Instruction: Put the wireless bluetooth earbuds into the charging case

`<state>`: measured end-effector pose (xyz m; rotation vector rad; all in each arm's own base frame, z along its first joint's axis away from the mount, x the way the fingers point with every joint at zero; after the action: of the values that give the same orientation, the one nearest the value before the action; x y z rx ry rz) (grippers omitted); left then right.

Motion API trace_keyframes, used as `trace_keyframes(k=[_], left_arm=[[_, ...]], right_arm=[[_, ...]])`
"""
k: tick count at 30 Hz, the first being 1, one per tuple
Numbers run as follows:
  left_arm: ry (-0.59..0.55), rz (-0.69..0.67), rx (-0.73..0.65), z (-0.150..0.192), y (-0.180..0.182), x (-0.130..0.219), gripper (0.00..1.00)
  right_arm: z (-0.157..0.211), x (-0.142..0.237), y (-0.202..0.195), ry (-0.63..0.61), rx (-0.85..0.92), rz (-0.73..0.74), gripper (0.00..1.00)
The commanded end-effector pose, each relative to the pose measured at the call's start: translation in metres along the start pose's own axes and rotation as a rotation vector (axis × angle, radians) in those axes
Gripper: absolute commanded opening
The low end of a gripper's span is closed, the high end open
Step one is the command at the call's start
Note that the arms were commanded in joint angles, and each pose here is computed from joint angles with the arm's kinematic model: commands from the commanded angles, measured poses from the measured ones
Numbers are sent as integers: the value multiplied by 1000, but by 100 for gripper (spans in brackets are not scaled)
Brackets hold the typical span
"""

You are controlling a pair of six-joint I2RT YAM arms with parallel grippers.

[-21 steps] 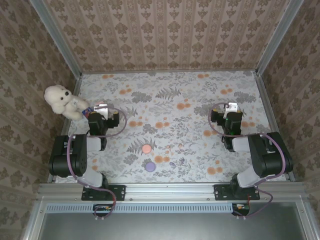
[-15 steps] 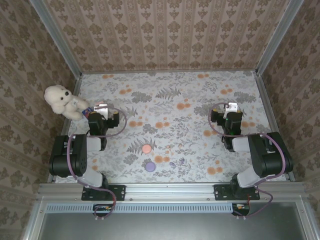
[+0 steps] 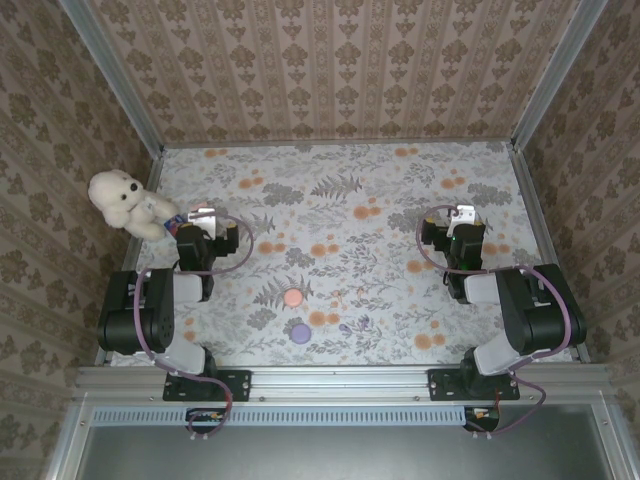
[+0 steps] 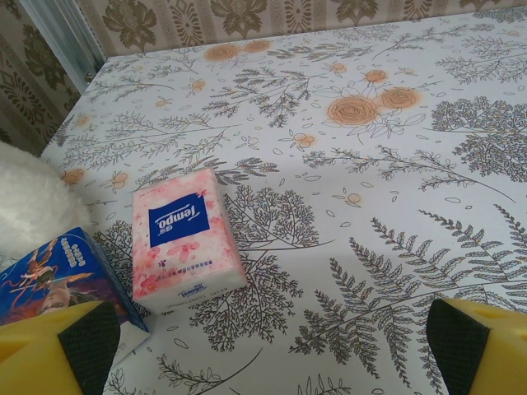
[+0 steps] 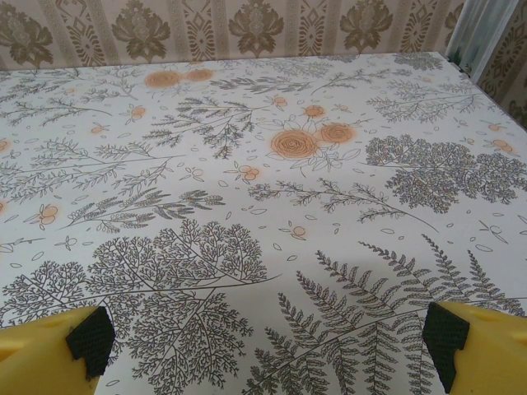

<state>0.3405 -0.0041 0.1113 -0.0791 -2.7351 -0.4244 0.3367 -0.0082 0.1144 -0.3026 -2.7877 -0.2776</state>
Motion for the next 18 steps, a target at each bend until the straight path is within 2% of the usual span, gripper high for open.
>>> trace_keyframes(k=[1, 13, 15, 18], left_arm=[[-12, 7, 16, -5, 0, -2, 100], [-20, -6, 14, -8, 2, -1, 99], [12, -26, 20, -15, 6, 1, 99], [45, -27, 19, -35, 13, 7, 99]], right_arm=[[-6, -3, 3, -6, -3, -22, 100], [-7, -1, 0, -8, -21, -33, 100], [-17, 0, -1, -9, -30, -4, 100], [-41, 1, 2, 68, -19, 40, 100]])
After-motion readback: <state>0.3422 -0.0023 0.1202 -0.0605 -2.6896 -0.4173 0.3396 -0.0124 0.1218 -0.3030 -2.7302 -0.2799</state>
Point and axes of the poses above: each hand's point on the last joint's axis, 136 mm out from that joint toward the fingers, its own x axis back along the fingers, its own y axis along the line the jaws close on, z = x × y, the point moved 6 cm from there along x, back along the fingers, and after that the axes turned 11 degrees about -x, right-handed, at the moved point
